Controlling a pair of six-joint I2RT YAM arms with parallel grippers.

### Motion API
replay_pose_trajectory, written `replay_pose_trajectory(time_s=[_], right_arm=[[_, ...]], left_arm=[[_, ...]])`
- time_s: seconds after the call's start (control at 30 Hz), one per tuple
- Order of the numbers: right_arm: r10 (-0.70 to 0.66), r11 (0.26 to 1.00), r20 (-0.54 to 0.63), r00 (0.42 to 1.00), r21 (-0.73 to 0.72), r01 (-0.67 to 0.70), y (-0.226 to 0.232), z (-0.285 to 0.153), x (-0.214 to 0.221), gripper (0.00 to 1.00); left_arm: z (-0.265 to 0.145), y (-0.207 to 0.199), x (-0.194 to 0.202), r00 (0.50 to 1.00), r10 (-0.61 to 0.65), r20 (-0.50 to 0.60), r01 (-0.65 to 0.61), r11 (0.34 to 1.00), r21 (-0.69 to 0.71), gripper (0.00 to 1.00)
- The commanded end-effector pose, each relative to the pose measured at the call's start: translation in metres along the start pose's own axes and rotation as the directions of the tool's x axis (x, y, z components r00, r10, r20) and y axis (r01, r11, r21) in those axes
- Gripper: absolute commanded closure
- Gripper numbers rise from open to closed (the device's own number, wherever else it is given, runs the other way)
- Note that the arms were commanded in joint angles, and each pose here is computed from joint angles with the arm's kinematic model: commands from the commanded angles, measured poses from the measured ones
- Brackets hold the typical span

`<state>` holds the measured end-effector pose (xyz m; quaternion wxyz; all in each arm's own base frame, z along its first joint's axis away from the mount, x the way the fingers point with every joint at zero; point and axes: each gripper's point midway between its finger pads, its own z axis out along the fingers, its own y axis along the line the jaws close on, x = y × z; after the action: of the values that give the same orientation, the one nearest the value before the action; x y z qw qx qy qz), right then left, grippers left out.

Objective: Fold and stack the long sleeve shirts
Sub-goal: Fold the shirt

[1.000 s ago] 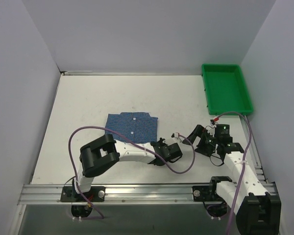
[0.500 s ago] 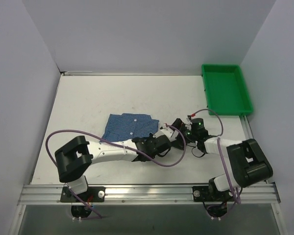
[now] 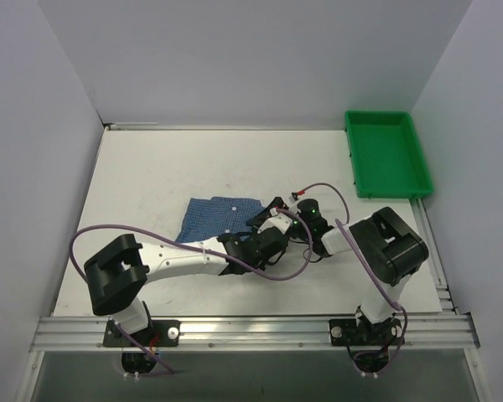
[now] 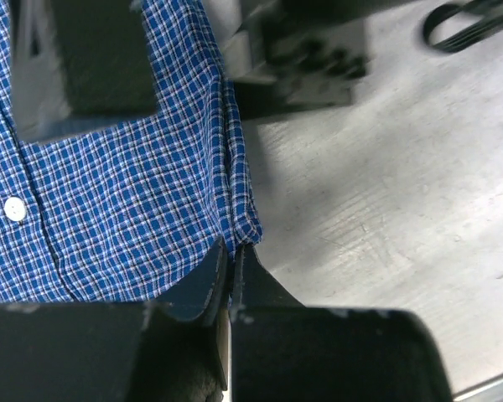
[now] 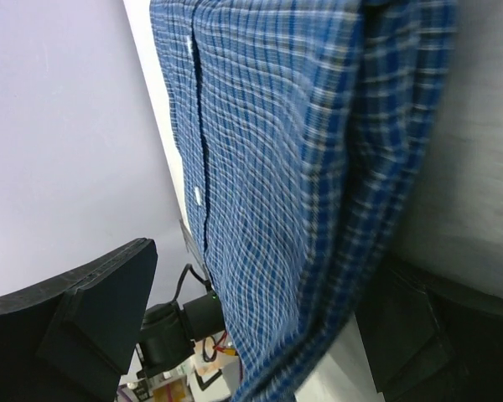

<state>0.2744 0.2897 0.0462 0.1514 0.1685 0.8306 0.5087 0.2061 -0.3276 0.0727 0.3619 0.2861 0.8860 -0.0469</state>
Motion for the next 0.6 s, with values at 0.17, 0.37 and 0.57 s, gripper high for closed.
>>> replay_pose_trajectory(time_s=[0.17, 0.37, 0.57], right_arm=[[0.011, 0.999, -0.004, 1.0, 0.04, -0.011, -0.012, 0.03, 0.004, 0.08], [0.005, 1.0, -0.008, 1.0, 0.025, -0.005, -0.012, 0.034, 0.004, 0.35], [-0.019, 1.0, -0.002, 1.0, 0.008, 0.019, -0.009, 0.025, 0.001, 0.87]], left_arm=[[-0.022, -0.015, -0.037, 0.986, -0.122, 0.109, 0.109, 0.987, 0.119, 0.98], [-0.02, -0.021, -0.033, 0.98, -0.177, 0.094, 0.162, 0.976, 0.148, 0.96], [-0.025, -0.021, -0.039, 0.965, -0.246, 0.094, 0.229, 0.96, 0.163, 0.84]])
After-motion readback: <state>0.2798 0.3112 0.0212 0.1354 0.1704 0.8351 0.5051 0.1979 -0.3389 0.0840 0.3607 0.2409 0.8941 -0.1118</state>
